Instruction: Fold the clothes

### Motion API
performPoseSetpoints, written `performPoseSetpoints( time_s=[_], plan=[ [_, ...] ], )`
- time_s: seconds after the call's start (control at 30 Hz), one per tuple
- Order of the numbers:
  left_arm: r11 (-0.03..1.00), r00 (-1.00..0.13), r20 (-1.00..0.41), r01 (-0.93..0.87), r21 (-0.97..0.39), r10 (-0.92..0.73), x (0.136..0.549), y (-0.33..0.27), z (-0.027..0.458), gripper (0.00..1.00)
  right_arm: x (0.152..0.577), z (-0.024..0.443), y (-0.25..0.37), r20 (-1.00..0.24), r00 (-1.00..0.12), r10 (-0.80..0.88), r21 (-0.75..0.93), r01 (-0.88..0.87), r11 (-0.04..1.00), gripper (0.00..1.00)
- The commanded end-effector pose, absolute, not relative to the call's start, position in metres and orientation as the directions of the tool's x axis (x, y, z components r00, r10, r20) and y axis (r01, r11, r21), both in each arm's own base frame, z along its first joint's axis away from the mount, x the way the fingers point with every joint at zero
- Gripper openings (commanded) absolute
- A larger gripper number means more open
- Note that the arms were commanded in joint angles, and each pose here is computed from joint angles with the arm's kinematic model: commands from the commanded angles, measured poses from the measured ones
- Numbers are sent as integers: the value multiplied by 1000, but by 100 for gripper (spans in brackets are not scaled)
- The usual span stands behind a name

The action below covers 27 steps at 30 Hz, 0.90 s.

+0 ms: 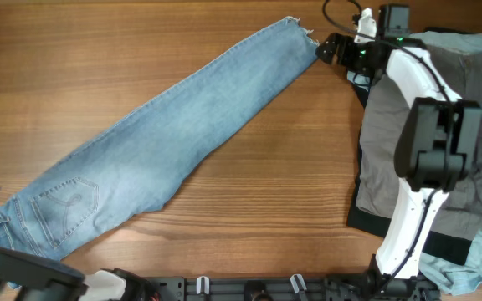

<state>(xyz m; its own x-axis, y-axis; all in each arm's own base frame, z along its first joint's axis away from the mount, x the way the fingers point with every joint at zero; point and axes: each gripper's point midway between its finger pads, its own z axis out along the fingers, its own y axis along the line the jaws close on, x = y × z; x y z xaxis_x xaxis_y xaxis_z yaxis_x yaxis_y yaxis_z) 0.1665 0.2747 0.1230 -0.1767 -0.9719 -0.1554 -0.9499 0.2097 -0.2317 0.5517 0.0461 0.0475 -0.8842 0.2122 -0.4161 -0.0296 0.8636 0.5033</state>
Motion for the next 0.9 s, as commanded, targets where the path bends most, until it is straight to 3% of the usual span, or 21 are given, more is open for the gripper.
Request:
performPoseSetpoints(
  time_s=[0.0, 0.07, 0.13, 0.33, 0.37, 0.4, 0.43, 0.67, 0.87],
  plan=[
    [371, -322, -188, -839, -398, -928, 206, 237, 160, 99, 533, 98, 66, -443, -886, 135, 520, -131, 844, 100],
    [450, -425, -154, -796, -404, -892, 224, 207, 159, 96, 518, 106, 69, -402, -906, 135, 537, -114, 836, 100],
    [507, -501, -118, -781, -364, -857, 233, 183, 149, 100, 505, 114, 71, -367, -921, 134, 546, -96, 833, 100],
    [426, -470, 52, -837, -343, -881, 229, 136, 102, 100, 481, 121, 72, -288, -948, 135, 555, -50, 831, 100],
    [418, -465, 70, -844, -335, -883, 224, 133, 96, 86, 478, 120, 72, -275, -952, 135, 553, -42, 832, 100],
    [396, -445, 97, -861, -318, -890, 215, 132, 88, 22, 476, 119, 72, -264, -955, 135, 553, -35, 833, 100],
    [363, -413, 112, -879, -308, -904, 206, 135, 81, 4, 475, 119, 72, -258, -957, 135, 553, -31, 832, 100],
    [85, -87, 82, -996, -20, -993, 141, 161, 35, 4, 475, 118, 71, -258, -956, 138, 552, -28, 833, 100],
    [62, -59, -35, -995, -82, -998, 142, 168, -22, 4, 476, 118, 70, -246, -955, 163, 550, 0, 835, 100]
  ],
)
